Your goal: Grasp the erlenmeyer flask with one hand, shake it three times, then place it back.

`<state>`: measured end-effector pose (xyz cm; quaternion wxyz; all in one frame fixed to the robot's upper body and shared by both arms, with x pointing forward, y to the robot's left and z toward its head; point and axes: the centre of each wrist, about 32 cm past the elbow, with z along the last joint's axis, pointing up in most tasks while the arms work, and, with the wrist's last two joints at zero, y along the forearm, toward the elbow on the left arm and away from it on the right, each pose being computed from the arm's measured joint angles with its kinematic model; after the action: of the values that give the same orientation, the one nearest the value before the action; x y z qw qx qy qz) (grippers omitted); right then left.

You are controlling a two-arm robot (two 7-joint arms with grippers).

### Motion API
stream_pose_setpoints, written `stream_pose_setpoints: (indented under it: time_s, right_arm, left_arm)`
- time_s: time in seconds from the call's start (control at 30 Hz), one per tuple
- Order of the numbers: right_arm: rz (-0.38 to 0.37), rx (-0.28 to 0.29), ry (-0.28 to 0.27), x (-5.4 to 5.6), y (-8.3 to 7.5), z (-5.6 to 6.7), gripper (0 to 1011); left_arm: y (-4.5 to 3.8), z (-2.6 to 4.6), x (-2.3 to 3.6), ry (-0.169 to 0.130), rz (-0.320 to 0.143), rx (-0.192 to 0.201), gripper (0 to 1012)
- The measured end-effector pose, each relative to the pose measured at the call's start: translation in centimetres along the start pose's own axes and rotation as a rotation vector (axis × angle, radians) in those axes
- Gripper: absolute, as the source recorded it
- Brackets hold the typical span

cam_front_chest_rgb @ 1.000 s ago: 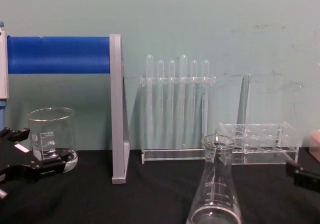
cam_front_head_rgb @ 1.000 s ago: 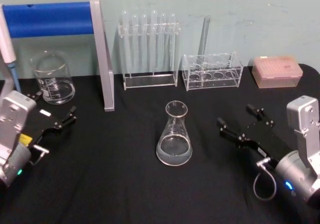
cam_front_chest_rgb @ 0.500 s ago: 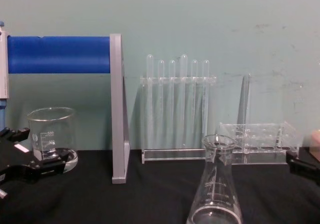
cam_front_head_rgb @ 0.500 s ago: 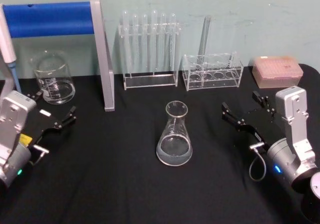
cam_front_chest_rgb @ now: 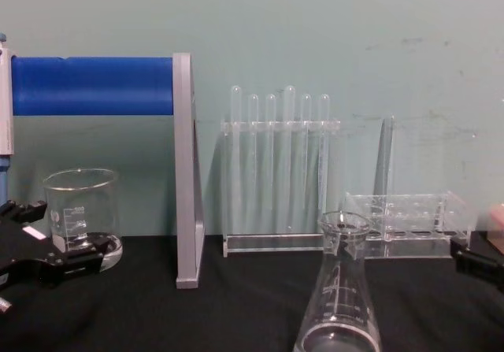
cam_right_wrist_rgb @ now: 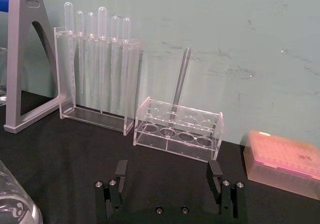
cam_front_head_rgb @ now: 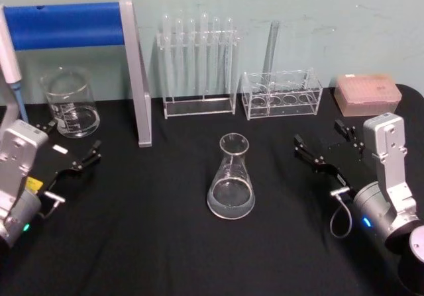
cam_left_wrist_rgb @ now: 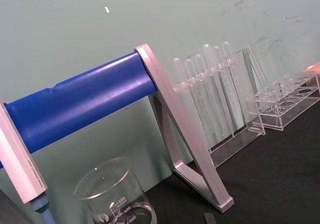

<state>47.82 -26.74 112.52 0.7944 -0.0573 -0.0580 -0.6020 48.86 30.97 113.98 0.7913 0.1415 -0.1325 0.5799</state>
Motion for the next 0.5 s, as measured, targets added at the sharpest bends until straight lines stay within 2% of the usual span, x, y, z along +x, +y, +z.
stream_pose_setpoints:
  time_s: [0.5]
  right_arm:
    - [0.001, 0.001, 0.000, -0.02, -0.04, 0.03, 1003]
  left_arm:
    - [0.00, 0.00, 0.00, 0.000, 0.000, 0.000, 1001]
